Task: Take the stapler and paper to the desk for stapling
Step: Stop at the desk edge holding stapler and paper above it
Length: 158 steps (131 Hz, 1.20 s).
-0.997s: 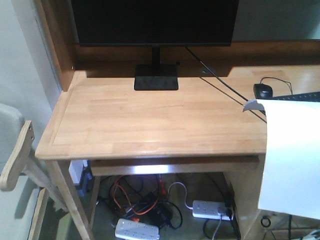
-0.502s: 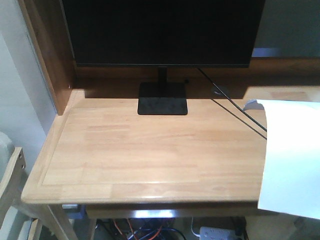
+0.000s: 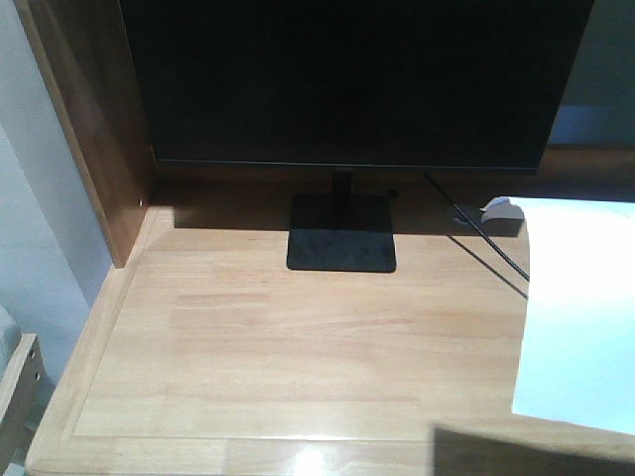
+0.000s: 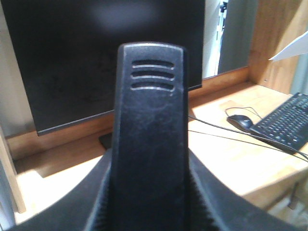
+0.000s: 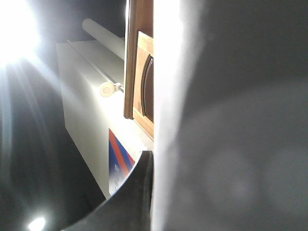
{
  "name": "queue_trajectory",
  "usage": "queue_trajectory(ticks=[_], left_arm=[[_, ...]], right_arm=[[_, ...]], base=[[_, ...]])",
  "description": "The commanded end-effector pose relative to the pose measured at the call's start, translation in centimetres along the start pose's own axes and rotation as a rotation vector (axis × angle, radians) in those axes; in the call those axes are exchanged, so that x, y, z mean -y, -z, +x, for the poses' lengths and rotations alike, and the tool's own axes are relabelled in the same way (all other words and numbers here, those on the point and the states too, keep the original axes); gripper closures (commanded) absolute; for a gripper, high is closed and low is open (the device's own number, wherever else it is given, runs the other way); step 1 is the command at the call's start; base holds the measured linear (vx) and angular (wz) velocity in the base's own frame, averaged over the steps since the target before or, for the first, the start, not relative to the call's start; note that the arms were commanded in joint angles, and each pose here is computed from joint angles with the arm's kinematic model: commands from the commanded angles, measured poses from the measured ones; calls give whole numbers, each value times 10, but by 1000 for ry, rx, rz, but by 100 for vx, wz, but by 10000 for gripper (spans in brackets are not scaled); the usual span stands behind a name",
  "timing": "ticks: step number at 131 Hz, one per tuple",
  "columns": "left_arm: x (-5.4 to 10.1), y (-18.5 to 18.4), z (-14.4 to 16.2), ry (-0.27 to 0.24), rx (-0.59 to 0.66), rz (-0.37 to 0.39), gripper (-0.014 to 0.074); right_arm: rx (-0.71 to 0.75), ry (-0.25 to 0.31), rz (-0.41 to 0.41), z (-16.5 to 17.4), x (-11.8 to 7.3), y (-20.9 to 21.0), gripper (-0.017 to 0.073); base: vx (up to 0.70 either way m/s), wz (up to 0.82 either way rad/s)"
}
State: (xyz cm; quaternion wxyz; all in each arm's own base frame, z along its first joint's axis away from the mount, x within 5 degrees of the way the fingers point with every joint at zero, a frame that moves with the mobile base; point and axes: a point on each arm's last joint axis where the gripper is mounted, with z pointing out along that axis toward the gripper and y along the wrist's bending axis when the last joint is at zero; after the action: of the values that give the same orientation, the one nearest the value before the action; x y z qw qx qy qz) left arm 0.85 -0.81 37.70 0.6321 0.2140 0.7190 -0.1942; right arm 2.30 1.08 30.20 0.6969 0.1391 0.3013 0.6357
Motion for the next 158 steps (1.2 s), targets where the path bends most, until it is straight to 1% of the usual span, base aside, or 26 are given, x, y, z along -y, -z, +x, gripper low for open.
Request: queue_trajectory(ticks=[1, 158], left_arm=[[0, 3, -19, 6, 136, 6, 600], [0, 3, -19, 6, 136, 6, 600]], right_arm=[[13, 21, -57, -3, -9, -5, 566], [13, 21, -57, -3, -9, -5, 566]], base=[[13, 5], [6, 0]])
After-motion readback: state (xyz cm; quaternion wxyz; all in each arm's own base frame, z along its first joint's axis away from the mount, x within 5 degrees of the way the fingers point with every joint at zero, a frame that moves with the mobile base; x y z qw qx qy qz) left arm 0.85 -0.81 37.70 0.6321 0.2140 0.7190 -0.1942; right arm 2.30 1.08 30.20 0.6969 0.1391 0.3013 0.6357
